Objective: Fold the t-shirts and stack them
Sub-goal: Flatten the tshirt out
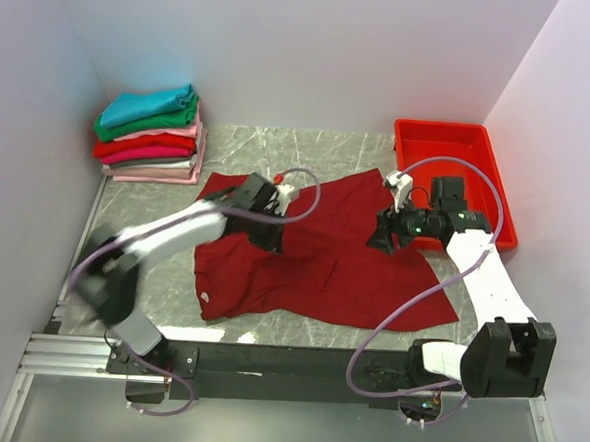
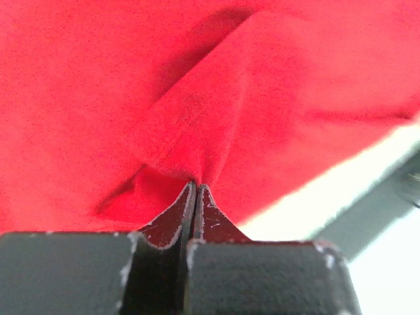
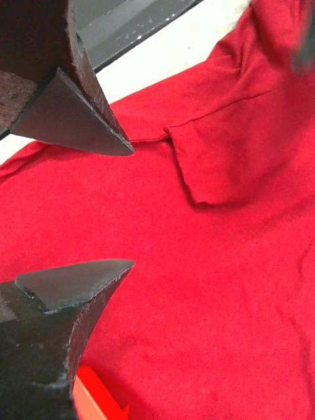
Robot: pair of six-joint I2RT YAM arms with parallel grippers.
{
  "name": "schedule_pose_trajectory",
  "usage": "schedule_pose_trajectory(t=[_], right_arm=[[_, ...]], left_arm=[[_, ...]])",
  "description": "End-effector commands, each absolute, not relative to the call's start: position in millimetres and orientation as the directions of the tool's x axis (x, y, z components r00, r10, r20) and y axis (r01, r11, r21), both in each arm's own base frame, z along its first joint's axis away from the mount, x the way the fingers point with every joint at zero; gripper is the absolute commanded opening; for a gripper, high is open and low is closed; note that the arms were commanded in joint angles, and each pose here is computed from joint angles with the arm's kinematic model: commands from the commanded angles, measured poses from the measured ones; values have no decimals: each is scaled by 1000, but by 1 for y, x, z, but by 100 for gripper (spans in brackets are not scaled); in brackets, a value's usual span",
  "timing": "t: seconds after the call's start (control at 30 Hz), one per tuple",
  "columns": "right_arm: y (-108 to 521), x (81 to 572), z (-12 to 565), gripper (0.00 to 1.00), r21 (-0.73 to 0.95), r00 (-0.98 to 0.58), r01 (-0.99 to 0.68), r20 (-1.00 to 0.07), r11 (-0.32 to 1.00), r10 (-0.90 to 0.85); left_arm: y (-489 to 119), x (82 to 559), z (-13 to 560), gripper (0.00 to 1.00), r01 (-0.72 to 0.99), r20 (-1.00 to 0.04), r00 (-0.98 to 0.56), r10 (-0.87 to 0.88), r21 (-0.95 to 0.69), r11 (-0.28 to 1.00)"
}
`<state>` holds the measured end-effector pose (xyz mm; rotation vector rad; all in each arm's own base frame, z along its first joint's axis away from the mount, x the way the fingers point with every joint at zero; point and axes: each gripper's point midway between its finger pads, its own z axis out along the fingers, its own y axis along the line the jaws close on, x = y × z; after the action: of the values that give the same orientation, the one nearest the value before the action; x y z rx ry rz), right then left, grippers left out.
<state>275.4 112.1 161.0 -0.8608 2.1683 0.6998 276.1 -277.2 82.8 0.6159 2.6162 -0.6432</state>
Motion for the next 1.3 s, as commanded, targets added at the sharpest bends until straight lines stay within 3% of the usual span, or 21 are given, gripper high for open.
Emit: schedule_pose_trajectory(t=[0.0, 0.07, 0.1, 0.17, 0.2, 0.27, 0.3, 0.33, 0.43, 0.47, 0.5, 0.53, 0.57, 0.6, 0.63, 0.67, 0.73, 0.83, 0.93, 1.13, 1.27], right_arm=[[111, 274, 172, 71, 197, -504, -754, -785, 626, -360], [111, 274, 173, 71, 194, -502, -755, -786, 627, -361], [110, 275, 171, 71, 193, -502, -756, -785, 626, -363], [109, 276, 173, 71, 192, -503, -753, -784, 630, -363], [109, 277, 173, 71, 187, -500, -754, -785, 630, -366], [108, 277, 172, 71, 184, -501, -750, -785, 635, -365], [108, 278, 173, 71, 181, -501, -749, -785, 637, -366], [107, 279, 173, 71, 177, -499, -748, -786, 640, -366], [106, 281, 171, 71, 176, -507, -740, -779, 649, -368], [106, 281, 169, 71, 179, -512, -739, -776, 650, -369], [105, 282, 169, 71, 176, -511, -740, -775, 649, -372], [104, 283, 168, 71, 177, -514, -738, -773, 652, -372], [105, 283, 167, 71, 178, -515, -741, -770, 647, -378], [105, 284, 166, 71, 177, -515, -743, -767, 646, -383], [104, 286, 167, 71, 172, -514, -743, -766, 647, -386], [104, 287, 164, 71, 169, -514, -748, -759, 642, -399], [105, 293, 165, 71, 158, -506, -758, -754, 632, -419], [110, 302, 159, 71, 154, -515, -774, -718, 615, -468], [127, 305, 149, 70, 178, -520, -802, -680, 571, -517], [214, 267, 120, 69, 103, -297, -948, -630, 303, -717], [269, 255, 110, 69, 9, -170, -977, -644, 215, -746]], left_arm=[[-287, 209, 148, 1, 514, -508, -826, 244, -502, 696], [-289, 162, 171, 1, 542, -517, -822, 238, -584, 604], [-282, 135, 152, 1, 467, -425, -876, 226, -636, 614], [-284, 87, 165, 1, 468, -403, -883, 240, -723, 508], [-276, 64, 143, 1, 360, -284, -933, 223, -766, 532], [-283, 24, 155, 1, 363, -280, -928, 247, -832, 420], [-281, 5, 142, 1, 267, -176, -955, 239, -861, 433], [-287, -22, 152, 1, 290, -187, -936, 300, -891, 350], [-291, -64, 165, 14, 282, -164, -911, 377, -917, 281], [-298, -67, 179, 28, 303, -188, -904, 384, -915, 267], [-293, -66, 170, 34, 354, -208, -890, 405, -877, 326], [-291, -57, 169, 39, 390, -236, -890, 390, -837, 383], [-303, -15, 192, 52, 462, -394, -887, 240, -757, 463], [-274, 6, 172, 61, 446, -408, -886, 219, -624, 642], [-263, 30, 178, 72, 415, -466, -873, 144, -554, 722], [-250, 56, 188, 91, 366, -537, -842, 49, -503, 783], [-217, 116, 211, 99, 207, -656, -735, -173, -460, 864], [-187, 178, 239, 100, 128, -709, -586, -393, -560, 819], [-152, 224, 243, 99, 62, -724, -498, -477, -578, 814], [-98, 299, 186, 88, -165, -582, -571, -579, -610, 775], [-66, 312, 156, 86, -297, -483, -545, -686, -653, 696]])
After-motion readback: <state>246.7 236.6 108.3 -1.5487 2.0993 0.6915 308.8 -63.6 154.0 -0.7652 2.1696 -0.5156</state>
